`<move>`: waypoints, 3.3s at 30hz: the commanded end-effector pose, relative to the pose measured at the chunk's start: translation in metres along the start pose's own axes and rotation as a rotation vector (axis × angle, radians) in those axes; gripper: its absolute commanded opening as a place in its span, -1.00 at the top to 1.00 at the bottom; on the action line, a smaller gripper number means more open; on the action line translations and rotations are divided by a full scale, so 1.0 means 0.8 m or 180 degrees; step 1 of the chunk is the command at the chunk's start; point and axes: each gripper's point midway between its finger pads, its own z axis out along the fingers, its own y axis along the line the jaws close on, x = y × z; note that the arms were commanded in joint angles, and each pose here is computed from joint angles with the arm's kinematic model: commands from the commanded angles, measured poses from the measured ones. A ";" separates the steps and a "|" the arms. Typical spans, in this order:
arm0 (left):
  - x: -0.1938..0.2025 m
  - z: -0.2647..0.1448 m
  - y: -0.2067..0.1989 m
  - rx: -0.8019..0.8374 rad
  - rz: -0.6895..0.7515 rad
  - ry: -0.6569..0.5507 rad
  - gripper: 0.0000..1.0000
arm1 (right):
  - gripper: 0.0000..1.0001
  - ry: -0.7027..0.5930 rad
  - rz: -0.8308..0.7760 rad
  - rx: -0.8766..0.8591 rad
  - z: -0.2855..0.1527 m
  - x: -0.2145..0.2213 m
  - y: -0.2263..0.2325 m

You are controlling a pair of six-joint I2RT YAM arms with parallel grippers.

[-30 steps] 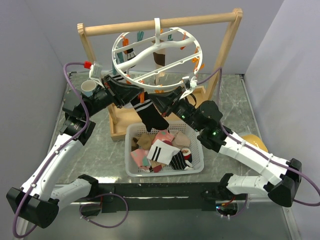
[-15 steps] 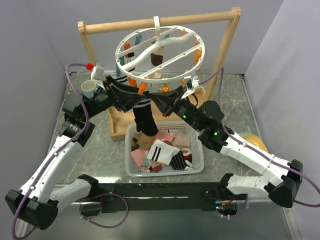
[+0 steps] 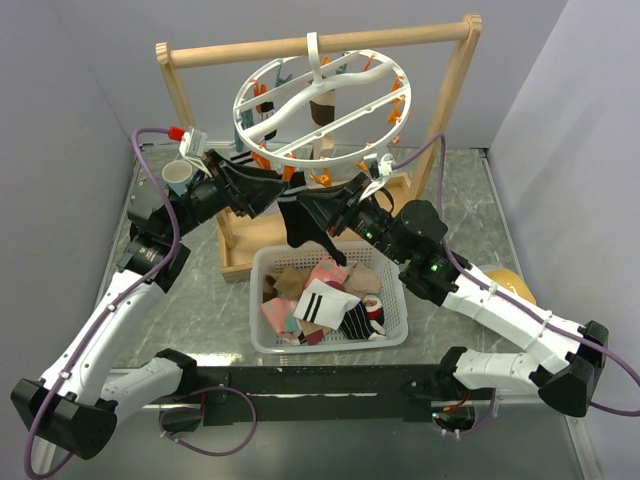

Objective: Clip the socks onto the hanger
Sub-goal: Clamp the sock onto the hanger, then rotate the hanger at the clothesline.

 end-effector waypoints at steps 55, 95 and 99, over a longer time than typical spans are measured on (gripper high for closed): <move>0.001 -0.073 -0.036 0.0432 0.1165 0.0274 -0.17 | -0.30 -0.0025 -0.1171 0.0709 -0.043 -0.071 -0.081; -0.026 0.050 0.053 -0.0576 0.0680 -0.0170 0.28 | 0.80 0.0125 -0.1119 0.0391 -0.008 -0.039 -0.065; -0.037 0.046 0.075 -0.0912 0.0730 -0.0289 0.30 | 0.27 0.0189 -0.1055 0.0352 -0.018 -0.024 -0.054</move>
